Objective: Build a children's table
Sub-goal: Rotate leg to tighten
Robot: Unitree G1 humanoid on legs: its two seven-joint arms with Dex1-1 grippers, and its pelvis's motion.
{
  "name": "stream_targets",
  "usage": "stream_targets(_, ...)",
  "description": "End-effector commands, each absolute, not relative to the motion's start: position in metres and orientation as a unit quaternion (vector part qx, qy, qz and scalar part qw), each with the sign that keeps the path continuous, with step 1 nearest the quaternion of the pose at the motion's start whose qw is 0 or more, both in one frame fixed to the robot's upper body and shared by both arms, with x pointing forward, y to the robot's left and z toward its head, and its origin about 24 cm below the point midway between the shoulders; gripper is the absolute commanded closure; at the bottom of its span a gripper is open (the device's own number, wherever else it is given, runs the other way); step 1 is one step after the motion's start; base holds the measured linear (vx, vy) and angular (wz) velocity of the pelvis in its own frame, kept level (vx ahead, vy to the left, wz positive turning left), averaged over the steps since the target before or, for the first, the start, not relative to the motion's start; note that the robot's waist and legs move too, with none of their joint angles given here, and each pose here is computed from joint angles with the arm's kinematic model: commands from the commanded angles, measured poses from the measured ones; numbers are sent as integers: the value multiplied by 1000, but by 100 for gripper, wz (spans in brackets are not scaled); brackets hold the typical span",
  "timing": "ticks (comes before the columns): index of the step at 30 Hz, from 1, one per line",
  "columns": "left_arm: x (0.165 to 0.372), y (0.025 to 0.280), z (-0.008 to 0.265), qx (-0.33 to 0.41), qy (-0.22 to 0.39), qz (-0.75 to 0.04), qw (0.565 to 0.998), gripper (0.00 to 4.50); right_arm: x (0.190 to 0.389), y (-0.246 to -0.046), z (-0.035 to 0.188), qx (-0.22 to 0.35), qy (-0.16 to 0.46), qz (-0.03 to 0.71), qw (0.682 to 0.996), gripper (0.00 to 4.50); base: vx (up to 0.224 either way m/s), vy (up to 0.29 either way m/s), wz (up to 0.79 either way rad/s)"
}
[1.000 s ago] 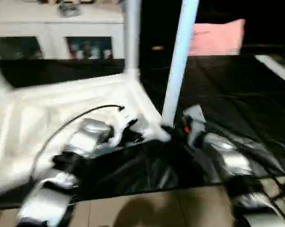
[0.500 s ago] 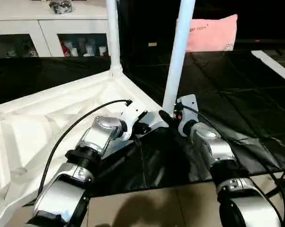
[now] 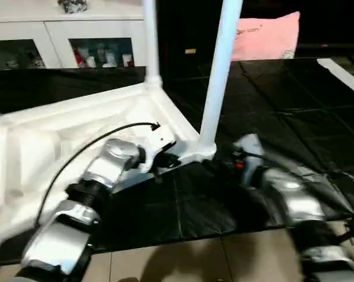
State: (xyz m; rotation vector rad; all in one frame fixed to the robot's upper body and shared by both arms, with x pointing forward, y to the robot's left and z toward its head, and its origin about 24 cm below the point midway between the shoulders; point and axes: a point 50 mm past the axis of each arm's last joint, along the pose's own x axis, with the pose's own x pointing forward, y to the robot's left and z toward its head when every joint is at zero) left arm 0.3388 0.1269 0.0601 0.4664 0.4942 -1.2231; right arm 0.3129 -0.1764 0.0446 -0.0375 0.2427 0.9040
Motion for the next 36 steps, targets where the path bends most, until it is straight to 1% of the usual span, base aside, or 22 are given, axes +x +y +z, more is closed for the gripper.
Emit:
stream_targets(1,327,124,54,231,231,-623,711,450,309,-177,56,-27,101,482,870,4,0,0,0)
stream_targets(4,321,126,56,228,228,-663,675,450,304,-178,64,-49,97,529,841,4,0,0,0)
stream_targets(5,319,127,57,227,231,-676,662,450,301,-177,66,-61,100,554,825,4,0,0,0)
stream_targets(6,319,127,57,227,231,-676,662,450,301,-177,66,-61,100,554,825,4,0,0,0)
stream_targets(8,317,128,58,232,232,-690,645,450,299,-174,65,-76,103,578,806,4,0,0,0)
stream_targets(9,316,128,59,235,229,-702,631,450,298,-171,64,-78,109,597,791,4,0,0,0)
stream_targets(12,313,126,61,237,226,-719,613,450,298,-168,62,-78,118,612,778,4,0,0,0)
stream_targets(13,311,125,63,238,224,-729,601,450,299,-166,61,-76,123,619,772,30,0,0,0)
stream_targets(15,310,125,63,237,223,-733,597,450,299,-165,61,-74,127,623,768,38,0,0,0)
stream_targets(16,309,123,65,237,221,-740,589,450,299,-163,59,-74,134,633,759,38,0,0,0)
stream_targets(18,309,122,65,238,220,-742,587,450,299,-162,59,-74,137,637,755,69,0,0,0)
stream_targets(22,310,120,66,238,217,-746,582,450,299,-160,59,-72,139,652,742,97,0,0,0)
stream_targets(23,309,120,67,238,217,-747,582,450,299,-160,59,-72,139,653,741,97,0,0,0)
stream_targets(25,309,120,67,238,216,-748,580,450,298,-160,59,-72,140,656,738,123,0,0,0)
stream_targets(27,309,120,67,237,216,-749,579,450,298,-160,58,-72,141,657,737,123,0,0,0)
stream_targets(28,309,119,67,237,216,-750,579,450,298,-161,57,-72,141,658,736,151,0,0,0)
stream_targets(29,309,119,67,237,216,-750,579,450,298,-161,57,-72,142,658,736,160,0,0,0)
stream_targets(32,308,119,66,236,217,-750,579,450,297,-161,57,-70,143,661,733,171,0,0,0)
stream_targets(33,308,119,66,236,217,-750,579,450,297,-161,57,-70,143,661,733,203,0,0,0)
stream_targets(36,308,120,66,235,218,-749,580,450,296,-161,56,-67,145,664,730,211,0,0,0)
